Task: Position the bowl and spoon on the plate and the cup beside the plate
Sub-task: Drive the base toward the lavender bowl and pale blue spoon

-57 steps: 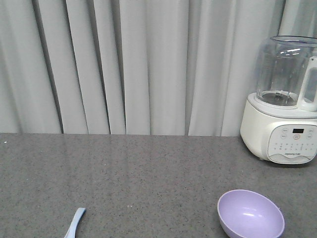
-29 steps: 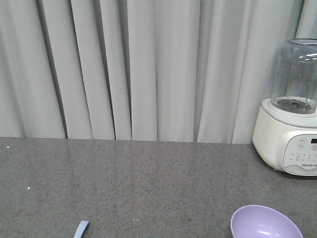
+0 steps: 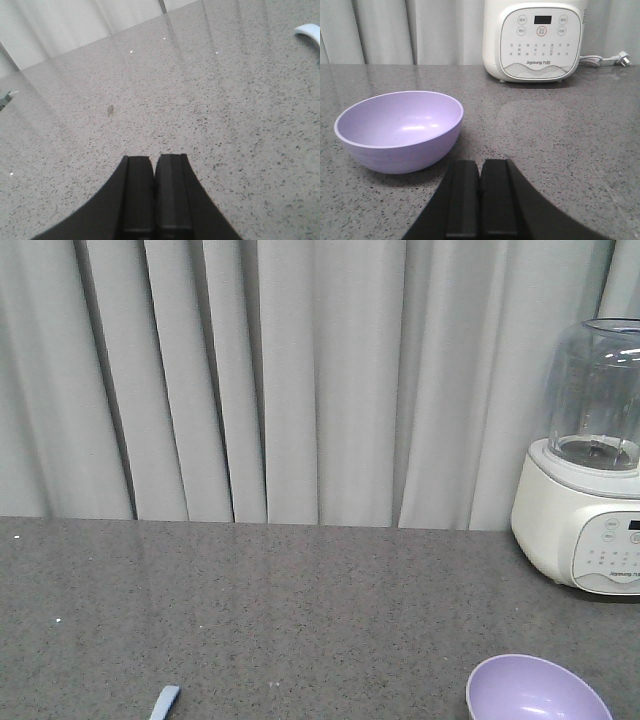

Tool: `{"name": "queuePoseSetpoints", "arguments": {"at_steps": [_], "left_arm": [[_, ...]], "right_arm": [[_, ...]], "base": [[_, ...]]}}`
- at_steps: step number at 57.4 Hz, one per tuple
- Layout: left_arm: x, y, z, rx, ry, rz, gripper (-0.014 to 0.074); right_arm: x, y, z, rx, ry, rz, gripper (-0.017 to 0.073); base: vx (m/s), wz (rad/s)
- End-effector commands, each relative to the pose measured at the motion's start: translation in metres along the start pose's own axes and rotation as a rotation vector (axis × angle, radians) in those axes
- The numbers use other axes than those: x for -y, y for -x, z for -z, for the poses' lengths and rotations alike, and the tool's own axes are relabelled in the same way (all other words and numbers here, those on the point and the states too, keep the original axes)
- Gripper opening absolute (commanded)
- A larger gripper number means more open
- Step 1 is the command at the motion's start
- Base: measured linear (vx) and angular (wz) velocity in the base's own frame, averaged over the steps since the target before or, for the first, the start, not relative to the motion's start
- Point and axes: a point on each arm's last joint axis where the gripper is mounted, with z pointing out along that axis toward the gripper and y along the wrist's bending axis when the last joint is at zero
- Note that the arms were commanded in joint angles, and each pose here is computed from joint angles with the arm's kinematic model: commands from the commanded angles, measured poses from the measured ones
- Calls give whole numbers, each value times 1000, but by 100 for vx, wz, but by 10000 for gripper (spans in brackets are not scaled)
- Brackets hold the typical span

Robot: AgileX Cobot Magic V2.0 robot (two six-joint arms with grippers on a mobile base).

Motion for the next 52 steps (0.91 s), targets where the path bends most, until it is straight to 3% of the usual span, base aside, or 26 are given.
{"name": "queuePoseSetpoints", "arguments": {"at_steps": [1, 6, 12, 18, 23, 29, 32, 36, 39, 47, 52], "left_arm": [[2, 1, -1, 75, 4, -22, -6], [2, 2, -1, 90, 6, -26, -6], [2, 10, 0, 177, 0, 37, -6], [0, 26, 4, 366, -5, 179, -6], [-6, 45, 15, 603, 6, 281, -6], [-16, 72, 33, 818, 37, 283, -6], [-26, 93, 47, 873, 41, 310, -6], [-40, 122, 63, 833, 21, 382, -6], [-51, 144, 71, 739, 21, 397, -6], [-67, 174, 69, 433, 56, 272, -6], [-70, 178, 62, 329, 49, 259, -6]], "right_arm": [[-1, 3, 0, 95, 8, 15, -9], [-1, 7, 1, 134, 11, 15, -9], [-2, 16, 3, 236, 20, 15, -9], [-3, 28, 6, 370, 33, 7, -9], [-3, 42, 11, 463, 41, -5, -9], [-3, 77, 23, 446, 32, -9, -9], [-3, 98, 29, 407, 22, -11, -9], [-2, 127, 37, 339, 0, 22, -9], [0, 143, 36, 269, -21, 59, -9], [0, 161, 22, 168, -37, 75, -8], [0, 160, 12, 125, -35, 77, -3]], "base": [[0, 0], [0, 0], [0, 0], [0, 0], [0, 0], [0, 0], [0, 0], [0, 0], [0, 0], [0, 0], [0, 0]]}}
